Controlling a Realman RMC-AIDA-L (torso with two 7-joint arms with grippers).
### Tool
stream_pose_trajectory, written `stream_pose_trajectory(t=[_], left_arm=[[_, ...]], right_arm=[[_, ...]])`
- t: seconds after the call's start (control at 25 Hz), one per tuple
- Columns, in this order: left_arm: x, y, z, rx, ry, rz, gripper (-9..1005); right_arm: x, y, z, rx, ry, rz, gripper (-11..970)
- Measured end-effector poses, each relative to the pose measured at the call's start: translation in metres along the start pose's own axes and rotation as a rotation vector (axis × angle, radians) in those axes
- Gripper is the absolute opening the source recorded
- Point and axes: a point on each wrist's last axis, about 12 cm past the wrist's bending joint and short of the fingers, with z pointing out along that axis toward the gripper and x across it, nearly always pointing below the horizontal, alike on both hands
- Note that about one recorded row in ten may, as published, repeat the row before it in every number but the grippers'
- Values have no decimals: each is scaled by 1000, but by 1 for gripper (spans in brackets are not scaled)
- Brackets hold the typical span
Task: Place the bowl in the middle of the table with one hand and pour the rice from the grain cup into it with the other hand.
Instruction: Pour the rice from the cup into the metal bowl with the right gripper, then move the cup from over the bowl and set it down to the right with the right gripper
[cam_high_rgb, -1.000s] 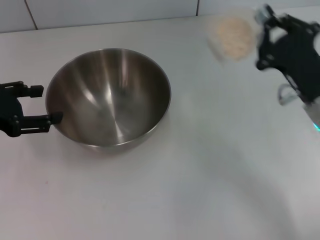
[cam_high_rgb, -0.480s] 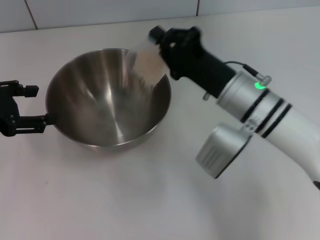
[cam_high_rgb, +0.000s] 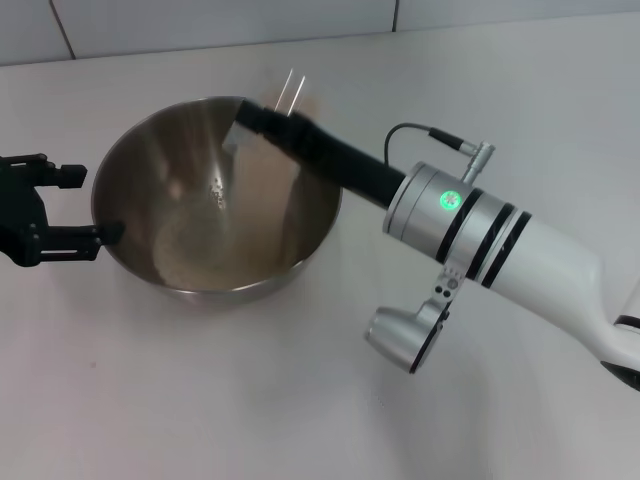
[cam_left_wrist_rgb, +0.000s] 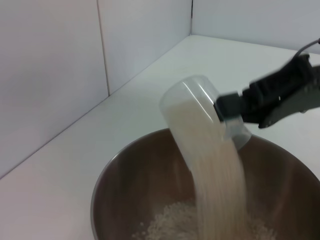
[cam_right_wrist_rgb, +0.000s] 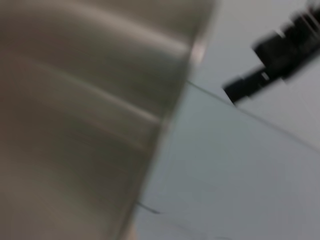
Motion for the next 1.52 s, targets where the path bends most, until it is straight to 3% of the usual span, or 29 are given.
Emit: stream_pose_trajectory(t=[0.28,0.44,0.68,0.84,0.88,1.0,1.2,1.24,1.28,1.4,1.52], left_arm=[[-1,0,1,5,2,4,795],[-3,0,2,8,1,10,796],[-4,0,3,11,-1,9,796],[-5,1,4,13,-2,7,795],[-5,1,4,11,-2,7,795],[-5,1,4,10,-2,6,795],[-5,1,3,6,-3,7,796],[-4,1,3,6,-3,6,796],[-4,1,3,4,-3,5,796],[-3,1,2,1,-3,3,795],[-3,1,1,-1,-3,5,796]], right_arm=[[-5,5,1,-42,-48,-341,3],[-3,4,2,-36,-43,-466,3],[-2,-1,3,2,-21,-490,4],[-2,-3,3,4,17,-419,4],[-2,-4,4,4,39,-356,4],[-1,-14,7,34,140,-37,3],[3,-27,4,170,277,574,3],[6,-29,2,225,308,756,3],[9,-29,0,257,322,846,3],[23,-24,-15,413,393,1236,4],[42,-4,-35,512,500,1487,5]])
